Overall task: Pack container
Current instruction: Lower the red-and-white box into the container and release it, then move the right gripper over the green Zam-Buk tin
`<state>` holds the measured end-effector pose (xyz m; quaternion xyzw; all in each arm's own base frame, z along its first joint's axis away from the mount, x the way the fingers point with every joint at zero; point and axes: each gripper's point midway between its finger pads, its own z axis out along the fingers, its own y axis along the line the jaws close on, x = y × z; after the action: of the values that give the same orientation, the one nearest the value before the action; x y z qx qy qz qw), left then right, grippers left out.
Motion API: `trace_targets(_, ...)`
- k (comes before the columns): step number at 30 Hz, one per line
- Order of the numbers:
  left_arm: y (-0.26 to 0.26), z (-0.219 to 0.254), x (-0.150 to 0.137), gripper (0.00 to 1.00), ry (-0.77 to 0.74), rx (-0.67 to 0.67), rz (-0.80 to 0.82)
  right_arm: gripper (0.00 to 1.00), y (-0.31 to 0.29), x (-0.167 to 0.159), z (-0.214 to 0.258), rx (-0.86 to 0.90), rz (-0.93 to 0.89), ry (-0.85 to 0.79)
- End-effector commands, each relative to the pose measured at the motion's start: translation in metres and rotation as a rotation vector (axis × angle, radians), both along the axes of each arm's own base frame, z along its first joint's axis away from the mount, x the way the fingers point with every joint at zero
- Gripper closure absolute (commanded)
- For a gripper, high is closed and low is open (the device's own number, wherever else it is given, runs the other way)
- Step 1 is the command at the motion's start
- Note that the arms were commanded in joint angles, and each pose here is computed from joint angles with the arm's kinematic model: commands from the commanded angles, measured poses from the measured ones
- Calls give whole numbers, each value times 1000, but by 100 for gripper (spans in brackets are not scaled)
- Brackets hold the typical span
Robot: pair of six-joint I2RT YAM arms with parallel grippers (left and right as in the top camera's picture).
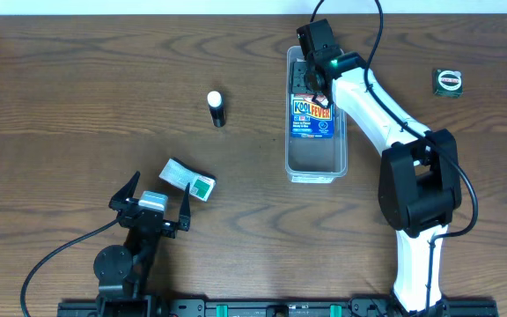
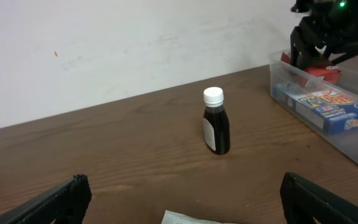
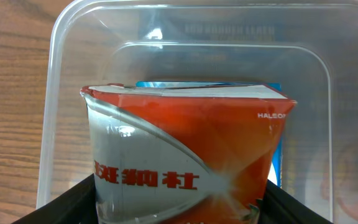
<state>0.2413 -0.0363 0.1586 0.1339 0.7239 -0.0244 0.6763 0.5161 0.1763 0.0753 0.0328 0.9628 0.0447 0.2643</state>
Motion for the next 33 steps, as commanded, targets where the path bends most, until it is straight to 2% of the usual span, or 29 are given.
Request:
trace_targets(1, 0, -17, 0, 2, 48, 3, -5, 34, 1, -2, -8, 5, -7, 16)
trace_targets(8, 0, -17, 0, 2, 48, 3, -5, 25, 1, -2, -8, 4, -8, 16)
trace_targets(14, 0, -17, 0, 2, 49, 3, -5, 25, 1, -1, 0, 10, -7, 0)
trace_targets(18, 0, -17, 0, 2, 48, 3, -5, 21, 3, 3, 34, 35, -7, -63)
trace_targets(22, 0, -17, 0, 2, 48, 3, -5, 16, -4, 4, 96, 57, -3, -177)
trace_targets(27, 0, -17, 0, 2, 49, 3, -5, 13, -56, -2, 177, 15, 1, -324)
trace_targets(30, 0, -17, 0, 2, 48, 3, -5, 12, -105, -9, 198, -72, 1, -343)
trace_targets(33, 0, -17, 0, 2, 49, 3, -5, 11, -167, -19, 195, -148, -53, -286)
